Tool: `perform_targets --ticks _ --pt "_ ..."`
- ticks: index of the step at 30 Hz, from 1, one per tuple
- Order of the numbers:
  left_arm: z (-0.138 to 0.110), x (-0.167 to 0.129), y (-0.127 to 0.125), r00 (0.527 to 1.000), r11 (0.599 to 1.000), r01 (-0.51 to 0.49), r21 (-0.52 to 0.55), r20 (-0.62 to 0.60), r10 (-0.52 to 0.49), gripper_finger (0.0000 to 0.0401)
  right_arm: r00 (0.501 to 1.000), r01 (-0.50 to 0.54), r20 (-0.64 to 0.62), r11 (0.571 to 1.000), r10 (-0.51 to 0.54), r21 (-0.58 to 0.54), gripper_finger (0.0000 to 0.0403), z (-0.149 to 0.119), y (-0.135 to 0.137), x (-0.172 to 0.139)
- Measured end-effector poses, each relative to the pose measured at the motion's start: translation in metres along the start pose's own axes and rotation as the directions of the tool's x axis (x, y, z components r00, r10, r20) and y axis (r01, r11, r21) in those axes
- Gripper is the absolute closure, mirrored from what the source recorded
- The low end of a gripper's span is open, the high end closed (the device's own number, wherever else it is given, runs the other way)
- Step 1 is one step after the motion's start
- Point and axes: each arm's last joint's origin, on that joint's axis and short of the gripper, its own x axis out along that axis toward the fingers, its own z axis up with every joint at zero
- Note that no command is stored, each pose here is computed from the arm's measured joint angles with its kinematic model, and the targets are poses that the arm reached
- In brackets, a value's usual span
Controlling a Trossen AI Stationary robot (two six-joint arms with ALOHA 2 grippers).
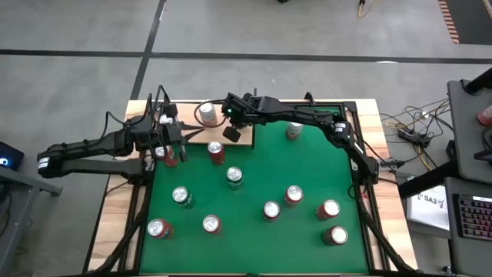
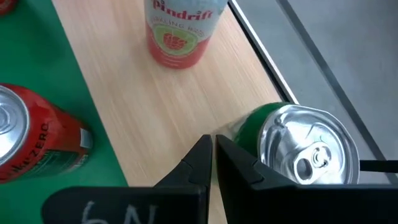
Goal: Place canned beverage on shelf
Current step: Put the green soda can on the shelf
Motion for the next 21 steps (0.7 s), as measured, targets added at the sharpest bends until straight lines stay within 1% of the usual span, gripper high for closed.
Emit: perform_targets --ticks 13,21 --pt "0.0000 0.0000 0.0000 1.000 1.000 0.000 0.000 0.000 0.000 0.0401 1.000 0.019 0.001 1.000 -0.019 0.013 0.0390 0.0006 -0.0091 0.0026" --pt "0.0000 0.0000 0.0000 1.000 1.000 0.000 0.000 0.000 0.000 0.0401 1.000 0.018 0.003 1.000 -0.018 0.012 0.0390 0.0008 -0.0084 0.0024"
